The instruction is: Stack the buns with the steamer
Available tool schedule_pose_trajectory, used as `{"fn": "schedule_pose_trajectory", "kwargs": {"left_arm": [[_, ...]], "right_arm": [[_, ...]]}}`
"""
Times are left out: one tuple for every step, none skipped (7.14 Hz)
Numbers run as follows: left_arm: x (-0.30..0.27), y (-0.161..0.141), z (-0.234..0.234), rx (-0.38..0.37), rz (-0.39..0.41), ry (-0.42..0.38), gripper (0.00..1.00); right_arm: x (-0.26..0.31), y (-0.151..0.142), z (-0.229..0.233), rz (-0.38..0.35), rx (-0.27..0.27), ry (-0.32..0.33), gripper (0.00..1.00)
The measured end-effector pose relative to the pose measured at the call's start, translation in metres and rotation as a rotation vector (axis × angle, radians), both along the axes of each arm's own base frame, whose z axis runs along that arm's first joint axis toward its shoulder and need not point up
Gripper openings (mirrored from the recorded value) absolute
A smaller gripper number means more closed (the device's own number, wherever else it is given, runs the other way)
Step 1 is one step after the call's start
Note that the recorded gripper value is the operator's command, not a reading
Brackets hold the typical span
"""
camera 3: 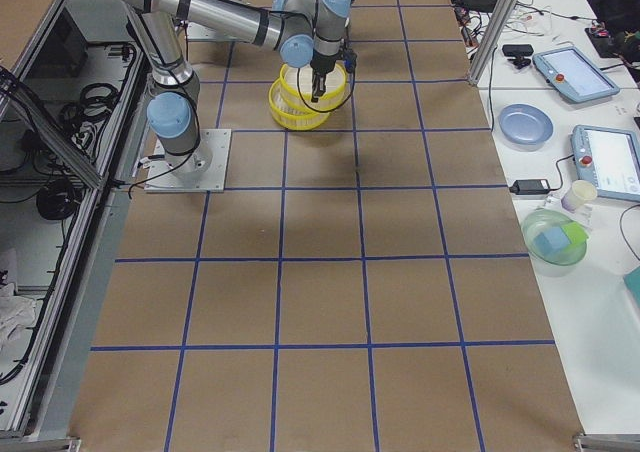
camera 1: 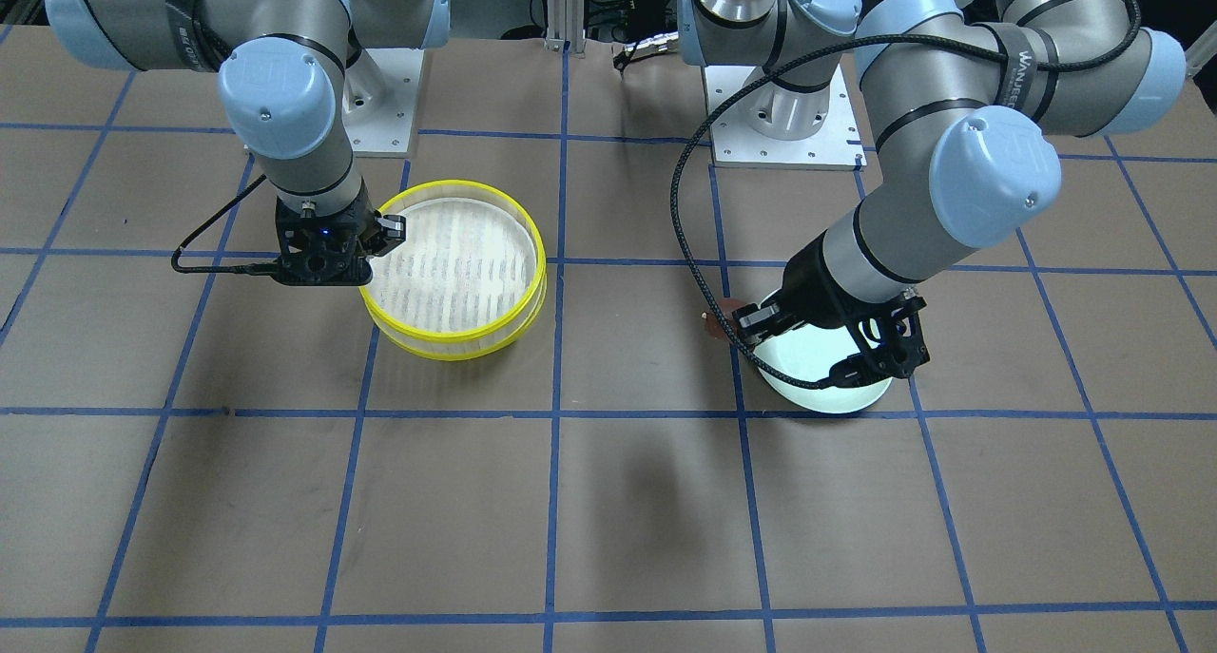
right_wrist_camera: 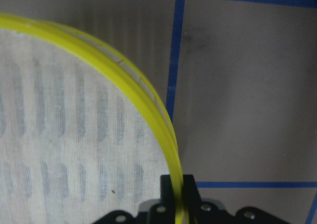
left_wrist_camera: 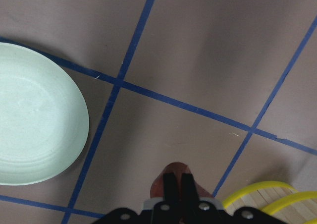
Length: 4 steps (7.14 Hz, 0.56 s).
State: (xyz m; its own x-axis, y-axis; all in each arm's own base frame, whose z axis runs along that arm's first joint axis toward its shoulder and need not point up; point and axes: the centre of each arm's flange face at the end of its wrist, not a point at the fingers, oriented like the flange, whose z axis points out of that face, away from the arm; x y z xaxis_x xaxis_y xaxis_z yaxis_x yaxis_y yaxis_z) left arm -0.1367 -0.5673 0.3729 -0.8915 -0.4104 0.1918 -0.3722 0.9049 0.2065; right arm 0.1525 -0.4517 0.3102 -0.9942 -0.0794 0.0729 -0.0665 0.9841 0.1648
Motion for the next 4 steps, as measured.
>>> {"fn": "schedule_pose_trajectory", "kwargs": {"left_arm": [[-0.005, 0.002, 0.007, -0.007, 0.019, 0.029, 0.00], [-0.010, 0.004, 0.011, -0.010, 0.028, 0.046, 0.00], [-0.014, 0.006, 0.013, -0.010, 0.029, 0.052, 0.00], [-0.020, 0.008, 0.014, -0.009, 0.031, 0.053, 0.00]], "right_arm": [[0.001, -0.004, 0.006, 0.033, -0.011, -0.020, 0.00], [0.002, -0.004, 0.007, 0.105, -0.008, -0.037, 0.00], [0.002, -0.003, 0.005, 0.194, 0.003, -0.052, 0.00], [0.001, -0.001, -0.001, 0.300, 0.010, -0.066, 0.00]]}}
